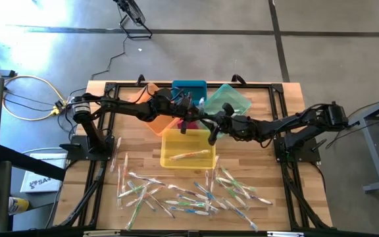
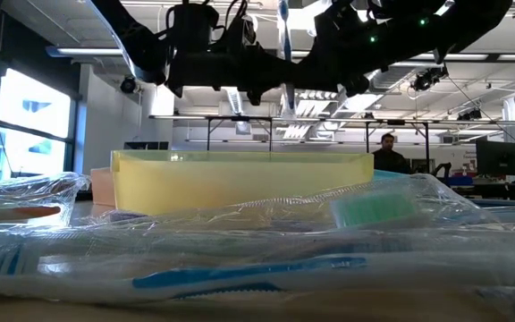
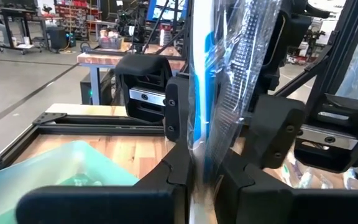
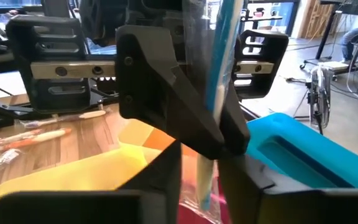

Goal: Pick & Place Toothbrushes
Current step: Put the blue toothbrush into the blue bin

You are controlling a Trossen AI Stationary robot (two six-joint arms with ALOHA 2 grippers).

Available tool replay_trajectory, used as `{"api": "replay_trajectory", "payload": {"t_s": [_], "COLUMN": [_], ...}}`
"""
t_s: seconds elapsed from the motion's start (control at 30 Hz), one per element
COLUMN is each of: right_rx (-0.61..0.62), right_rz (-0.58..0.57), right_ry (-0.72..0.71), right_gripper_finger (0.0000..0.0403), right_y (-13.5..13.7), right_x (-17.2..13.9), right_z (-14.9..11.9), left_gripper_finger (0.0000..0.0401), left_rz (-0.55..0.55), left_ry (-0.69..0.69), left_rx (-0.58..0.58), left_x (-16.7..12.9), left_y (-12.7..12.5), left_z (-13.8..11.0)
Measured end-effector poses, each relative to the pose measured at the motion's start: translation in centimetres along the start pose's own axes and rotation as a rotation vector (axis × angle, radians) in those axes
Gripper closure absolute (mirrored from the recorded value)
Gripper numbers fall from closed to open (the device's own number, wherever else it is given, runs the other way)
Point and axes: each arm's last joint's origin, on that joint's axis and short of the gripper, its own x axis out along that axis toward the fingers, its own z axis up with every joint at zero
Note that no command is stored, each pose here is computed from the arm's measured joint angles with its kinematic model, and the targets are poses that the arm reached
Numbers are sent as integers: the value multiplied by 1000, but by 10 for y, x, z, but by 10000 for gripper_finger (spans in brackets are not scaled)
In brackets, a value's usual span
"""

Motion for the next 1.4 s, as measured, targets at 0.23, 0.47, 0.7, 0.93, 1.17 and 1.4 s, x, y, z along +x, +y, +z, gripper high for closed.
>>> {"api": "replay_trajectory", "payload": {"t_s": [0.23,0.47,0.7,0.93,1.17,1.4], "right_rx": [-2,1,92,88,88,88], "right_rz": [39,-38,-25,-6,-20,-28], "right_ry": [6,43,137,179,249,269], "right_gripper_finger": [209,161,172,198,221,240], "right_y": [2,-3,-10,-7,-5,-5], "right_x": [-4,-36,-69,-75,-74,-72], "right_z": [3,23,31,28,18,14], "left_gripper_finger": [372,372,372,373,373,373], "left_rz": [3,40,134,388,511,595], "left_ry": [-1,3,191,593,801,950], "left_rx": [2,-13,-77,134,291,353], "left_x": [-1,-13,-25,-28,-39,-56], "left_y": [1,19,47,61,69,81], "left_z": [0,4,15,46,61,57]}}
